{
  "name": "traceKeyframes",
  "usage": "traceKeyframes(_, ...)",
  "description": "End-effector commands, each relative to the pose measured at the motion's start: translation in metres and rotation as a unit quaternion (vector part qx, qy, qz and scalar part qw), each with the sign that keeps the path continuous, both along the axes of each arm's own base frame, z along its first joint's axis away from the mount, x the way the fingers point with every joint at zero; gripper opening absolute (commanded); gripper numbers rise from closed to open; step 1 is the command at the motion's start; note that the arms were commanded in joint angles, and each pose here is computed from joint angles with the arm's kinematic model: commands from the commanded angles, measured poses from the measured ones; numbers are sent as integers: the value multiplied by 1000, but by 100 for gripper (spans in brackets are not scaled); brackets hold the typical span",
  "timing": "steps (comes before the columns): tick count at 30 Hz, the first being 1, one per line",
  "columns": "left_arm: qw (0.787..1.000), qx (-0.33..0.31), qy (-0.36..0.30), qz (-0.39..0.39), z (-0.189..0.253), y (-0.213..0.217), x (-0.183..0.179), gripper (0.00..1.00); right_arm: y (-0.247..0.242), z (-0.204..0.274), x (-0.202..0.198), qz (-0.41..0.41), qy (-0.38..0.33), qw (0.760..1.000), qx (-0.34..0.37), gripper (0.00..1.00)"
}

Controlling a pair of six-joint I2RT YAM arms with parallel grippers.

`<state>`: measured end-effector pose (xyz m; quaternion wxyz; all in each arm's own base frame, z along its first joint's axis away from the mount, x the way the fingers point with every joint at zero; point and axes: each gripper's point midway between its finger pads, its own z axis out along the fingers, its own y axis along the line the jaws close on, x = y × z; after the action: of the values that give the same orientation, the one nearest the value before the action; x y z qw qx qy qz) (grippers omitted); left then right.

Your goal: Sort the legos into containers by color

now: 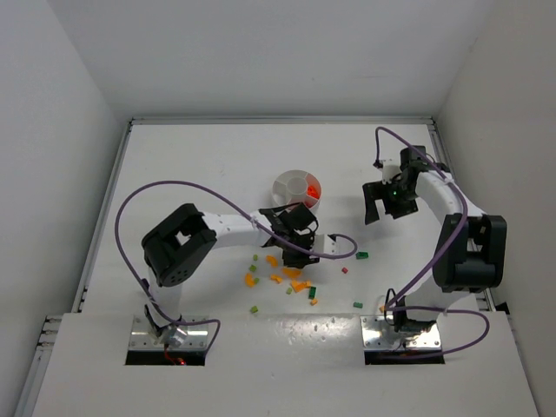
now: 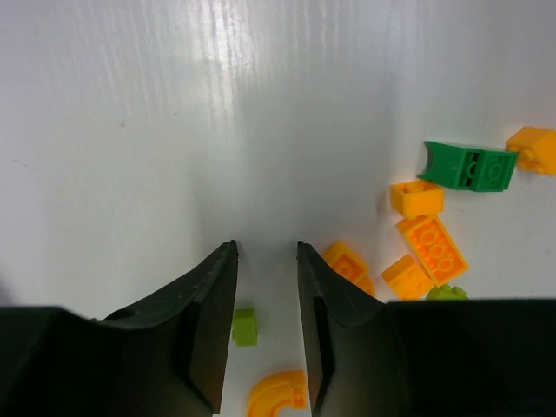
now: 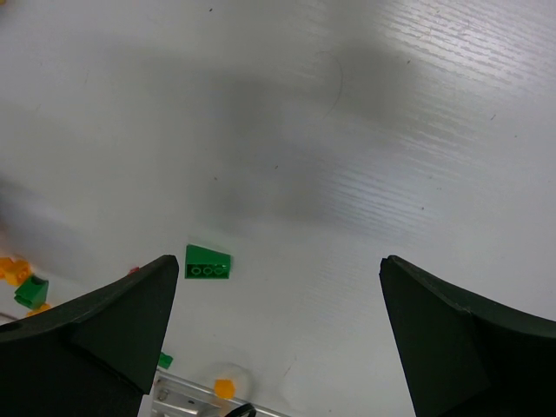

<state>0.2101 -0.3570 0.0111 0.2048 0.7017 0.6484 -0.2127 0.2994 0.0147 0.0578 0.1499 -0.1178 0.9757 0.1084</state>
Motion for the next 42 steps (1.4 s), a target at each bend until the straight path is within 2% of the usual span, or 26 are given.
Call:
traceKeyframes(1, 1000, -7, -7, 16, 14, 7, 8, 41, 1, 15, 20, 6, -34, 999, 8, 100)
traceKeyframes(4, 999, -28, -9, 23, 29, -7, 14, 46, 1, 12, 20, 6, -29, 1000, 9, 100)
traceKeyframes(8, 999, -41, 2, 24, 33, -24, 17, 46, 1, 15, 23, 6, -34, 999, 8, 100)
traceKeyframes(18, 997, -65, 30, -38, 23, -84, -11, 43, -9, 25, 23, -34, -60, 998, -1, 100)
traceKeyframes(21, 996, -67, 34, -52, 17, -91, -16, 40, -15, 26, 23, -48, -59, 997, 5, 100)
traceKeyframes(31, 991, -69, 36, -106, 1, -111, -39, 40, -24, 33, 32, -67, -66, 995, 40, 100)
traceKeyframes(42, 991, -58, 22, -121, -18, -123, -33, 40, -27, 35, 32, -76, -69, 993, 57, 100)
